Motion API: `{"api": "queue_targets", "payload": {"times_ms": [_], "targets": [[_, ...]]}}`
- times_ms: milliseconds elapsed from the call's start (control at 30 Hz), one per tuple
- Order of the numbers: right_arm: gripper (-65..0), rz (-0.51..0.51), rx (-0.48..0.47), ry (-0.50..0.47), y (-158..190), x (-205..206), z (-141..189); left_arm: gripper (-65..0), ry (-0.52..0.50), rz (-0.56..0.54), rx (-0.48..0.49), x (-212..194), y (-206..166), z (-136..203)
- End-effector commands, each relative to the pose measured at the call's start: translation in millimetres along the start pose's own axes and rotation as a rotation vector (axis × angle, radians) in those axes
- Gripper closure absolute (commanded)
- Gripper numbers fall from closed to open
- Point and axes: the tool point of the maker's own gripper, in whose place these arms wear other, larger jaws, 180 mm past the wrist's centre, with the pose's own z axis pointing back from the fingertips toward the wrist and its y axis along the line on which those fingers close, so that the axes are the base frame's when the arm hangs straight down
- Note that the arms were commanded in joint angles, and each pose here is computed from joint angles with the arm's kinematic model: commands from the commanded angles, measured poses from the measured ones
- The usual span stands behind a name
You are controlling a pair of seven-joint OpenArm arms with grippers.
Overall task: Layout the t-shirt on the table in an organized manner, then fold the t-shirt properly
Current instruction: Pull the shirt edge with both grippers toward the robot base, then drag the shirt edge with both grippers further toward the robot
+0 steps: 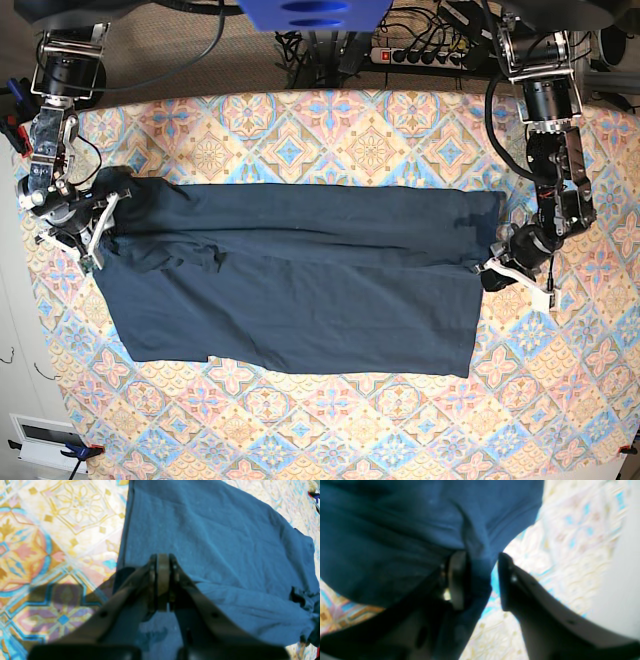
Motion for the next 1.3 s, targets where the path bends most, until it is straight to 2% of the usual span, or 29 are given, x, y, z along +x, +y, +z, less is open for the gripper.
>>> {"api": "queue_targets", "payload": {"times_ms": [0, 167, 367, 500, 633, 733, 1033, 1267], "targets": [[-23.8, 0.008, -0.027, -0.048, -10.7, 15.2, 6.2, -3.3, -0.06, -0.015, -0.013, 22.7, -3.8, 4.9], [-26.7, 0.021, -0.033, -0.1, -9.8, 29.1, 10.7, -16.2, -0.054, -0.009, -0.014, 19.6, -3.1, 5.5], [-26.8, 0.064, -0.063, -0.204, -11.4, 60.2, 27.5, -17.1, -0.083, 0.057, 0.011, 20.8, 16.7, 18.2], [-26.6, 0.111, -0.083, -0.261, -6.9, 78.9, 44.4, -17.2, -0.077, 0.183, -0.023, 2.3, 34.2, 41.3], [-26.7, 0.136, -0.101, -0.254, 0.7, 59.9, 63.9, -17.2, -0.035, 0.217, -0.066, -25.2, 27.3, 62.3], [-26.5, 0.169, -0.079, -0.236, 17.9, 47.0, 71.5, -17.2, 0.0, 0.236, -0.062, -46.1, 29.2, 67.2], [-26.4, 0.133, 0.012, -0.159, 60.3, 2.3, 67.5, -17.2, 0.049, 0.369, -0.092, -91.2, 14.1, 53.0], [-26.4, 0.127, 0.025, -0.145, 66.1, -4.7, 66.8, -17.2, 0.088, 0.452, -0.084, -117.2, 16.7, 44.3]]}}
